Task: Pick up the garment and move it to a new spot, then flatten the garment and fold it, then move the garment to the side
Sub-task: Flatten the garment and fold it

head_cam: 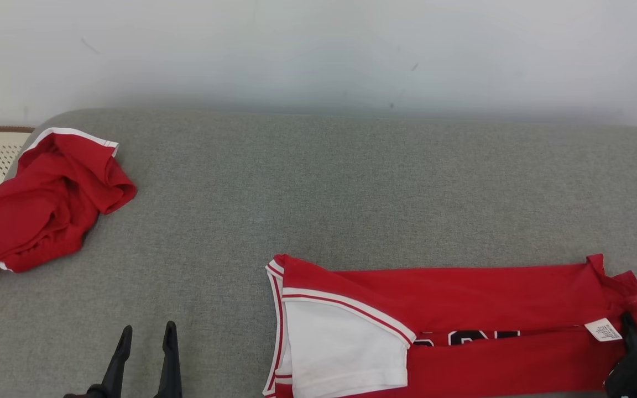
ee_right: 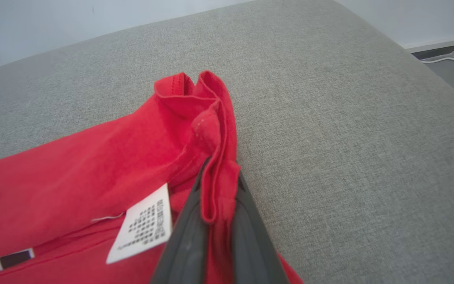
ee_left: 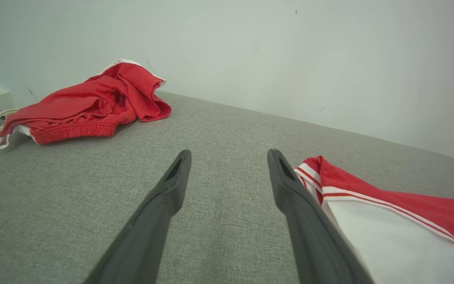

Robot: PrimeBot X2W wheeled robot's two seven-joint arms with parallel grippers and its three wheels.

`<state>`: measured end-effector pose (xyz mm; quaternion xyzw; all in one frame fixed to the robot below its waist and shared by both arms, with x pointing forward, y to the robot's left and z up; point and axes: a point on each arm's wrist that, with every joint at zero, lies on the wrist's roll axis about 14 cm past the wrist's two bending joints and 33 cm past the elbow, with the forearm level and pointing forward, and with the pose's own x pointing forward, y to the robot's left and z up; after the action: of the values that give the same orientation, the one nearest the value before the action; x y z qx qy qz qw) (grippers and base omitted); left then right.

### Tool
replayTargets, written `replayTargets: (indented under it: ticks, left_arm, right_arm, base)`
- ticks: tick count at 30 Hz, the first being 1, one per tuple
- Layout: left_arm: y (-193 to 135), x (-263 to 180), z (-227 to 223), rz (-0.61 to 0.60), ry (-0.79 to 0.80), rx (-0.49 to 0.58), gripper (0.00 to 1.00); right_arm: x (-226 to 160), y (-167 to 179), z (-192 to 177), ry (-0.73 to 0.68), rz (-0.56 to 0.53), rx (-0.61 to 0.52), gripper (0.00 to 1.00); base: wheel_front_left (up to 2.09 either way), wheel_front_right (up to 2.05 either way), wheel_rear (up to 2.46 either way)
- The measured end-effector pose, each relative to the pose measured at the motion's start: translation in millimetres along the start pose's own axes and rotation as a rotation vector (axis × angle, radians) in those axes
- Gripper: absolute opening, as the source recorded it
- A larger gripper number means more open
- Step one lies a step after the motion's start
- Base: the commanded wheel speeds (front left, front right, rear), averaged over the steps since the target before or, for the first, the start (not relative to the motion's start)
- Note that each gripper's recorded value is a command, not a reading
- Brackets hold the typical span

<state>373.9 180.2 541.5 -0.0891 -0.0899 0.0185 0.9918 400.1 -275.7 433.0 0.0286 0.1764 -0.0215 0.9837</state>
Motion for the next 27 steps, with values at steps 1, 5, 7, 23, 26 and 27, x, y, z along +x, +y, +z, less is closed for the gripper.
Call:
replayTargets:
  ticks: [1, 5, 7, 23, 26, 27]
  left_arm:
    - [-0.1, 0.1, -0.8, 0.0, 0.002, 0.0, 1.0]
    - [-4.4, -0.7, -4.4, -0.009, 0.011, -0.007, 1.0]
    - [-5.9, 0.0, -4.1, -0.013, 0.009, -0.006, 1.0]
    - [-5.0, -6.2, 0.8, -0.014, -0.003, -0.011, 1.0]
    - [-0.4, -8.8, 3.2, 0.0, -0.009, -0.01, 1.0]
    - [-0.4, -8.8, 3.2, 0.0, -0.009, -0.01, 1.0]
  right_arm:
    - [-0.6, -0.2, 2.5, -0.004, 0.001, 0.003, 0.0]
    - [-3.4, 7.1, 16.5, -0.04, 0.027, 0.012, 0.0]
    - [-5.5, 16.7, 24.3, -0.06, 0.055, 0.022, 0.0]
    - [-50.6, 151.9, 74.5, -0.142, 0.451, 0.192, 0.0]
    - [-60.8, 181.7, 77.3, -0.136, 0.536, 0.21, 0.0]
    - [-60.8, 181.7, 77.3, -0.136, 0.536, 0.21, 0.0]
  base:
    - [0.0, 0.0, 0.0]
    - [0.0, 0.0, 0.0]
    - [0.0, 0.0, 0.0]
    - [0.0, 0.0, 0.0]
    - [0.0, 0.0, 0.0]
    - [0.0, 0.0, 0.0]
